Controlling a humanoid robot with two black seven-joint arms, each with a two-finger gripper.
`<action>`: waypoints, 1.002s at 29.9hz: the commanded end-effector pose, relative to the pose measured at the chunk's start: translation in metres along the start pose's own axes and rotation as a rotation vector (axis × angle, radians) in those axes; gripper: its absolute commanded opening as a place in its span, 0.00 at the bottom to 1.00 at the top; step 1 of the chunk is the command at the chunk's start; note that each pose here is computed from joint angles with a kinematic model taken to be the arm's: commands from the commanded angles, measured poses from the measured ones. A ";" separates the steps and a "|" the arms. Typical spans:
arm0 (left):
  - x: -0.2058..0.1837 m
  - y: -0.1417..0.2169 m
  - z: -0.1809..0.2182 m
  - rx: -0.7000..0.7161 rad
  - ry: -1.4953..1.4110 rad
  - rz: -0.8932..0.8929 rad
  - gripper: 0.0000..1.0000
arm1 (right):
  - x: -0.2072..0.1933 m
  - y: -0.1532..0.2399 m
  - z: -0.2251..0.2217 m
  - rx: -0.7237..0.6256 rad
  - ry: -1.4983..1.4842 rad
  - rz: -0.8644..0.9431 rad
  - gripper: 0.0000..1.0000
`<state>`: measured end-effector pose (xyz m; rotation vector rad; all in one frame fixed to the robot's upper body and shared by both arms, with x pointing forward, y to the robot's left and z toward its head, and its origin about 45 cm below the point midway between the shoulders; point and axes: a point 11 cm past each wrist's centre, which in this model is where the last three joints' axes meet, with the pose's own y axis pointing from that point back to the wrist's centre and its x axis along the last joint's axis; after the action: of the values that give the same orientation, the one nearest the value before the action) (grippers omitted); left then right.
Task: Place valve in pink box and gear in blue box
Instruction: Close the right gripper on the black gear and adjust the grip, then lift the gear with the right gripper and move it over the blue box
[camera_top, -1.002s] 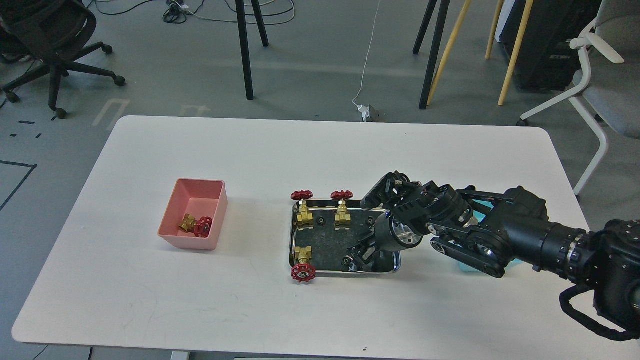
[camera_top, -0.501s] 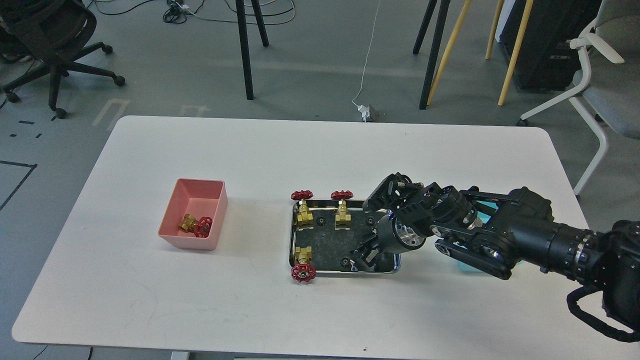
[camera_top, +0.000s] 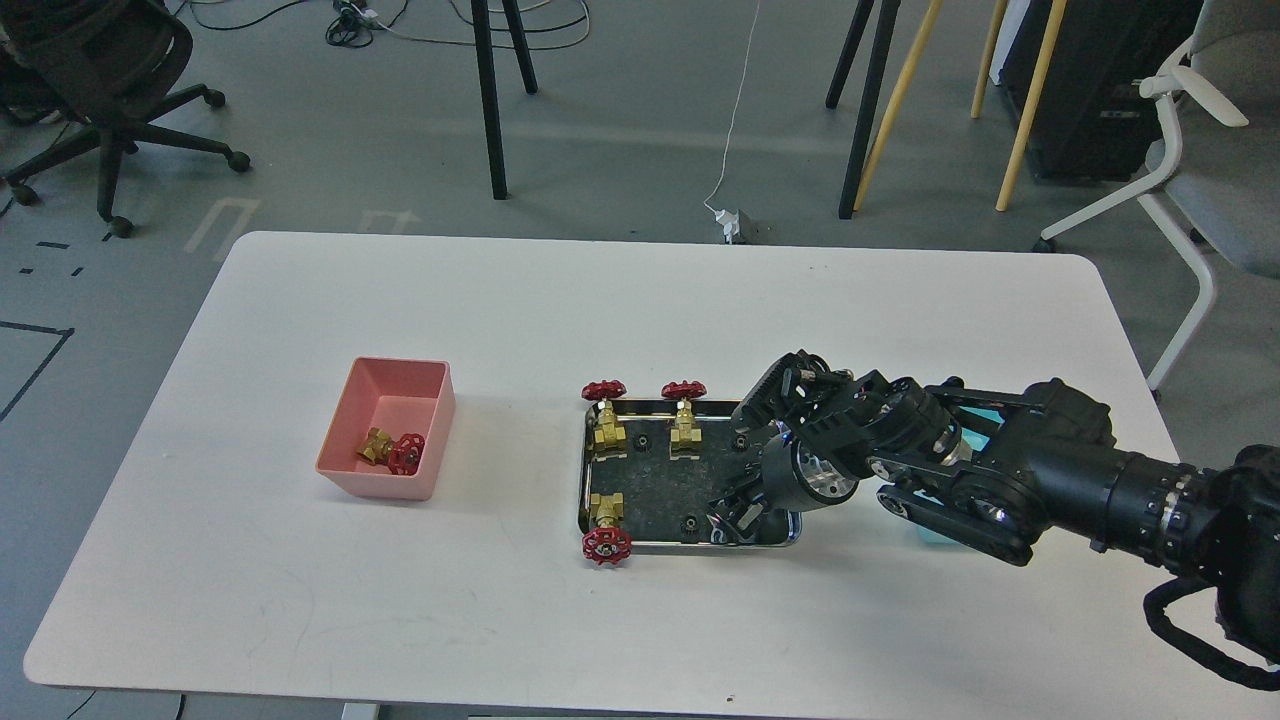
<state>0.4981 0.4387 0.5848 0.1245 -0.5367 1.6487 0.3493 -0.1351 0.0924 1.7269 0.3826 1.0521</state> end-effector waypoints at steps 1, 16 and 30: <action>0.000 0.000 0.000 0.000 0.000 0.000 0.96 | 0.000 0.000 0.002 -0.013 0.001 0.001 0.27; 0.005 0.001 -0.002 0.006 -0.002 0.009 0.96 | 0.056 0.031 0.023 -0.058 -0.056 0.157 0.01; -0.001 -0.001 -0.002 0.006 0.001 -0.001 0.96 | -0.049 0.154 0.134 -0.249 -0.322 0.176 0.01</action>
<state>0.4986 0.4402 0.5827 0.1289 -0.5317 1.6528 0.4107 -0.2790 0.1971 1.6931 -0.0798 0.9454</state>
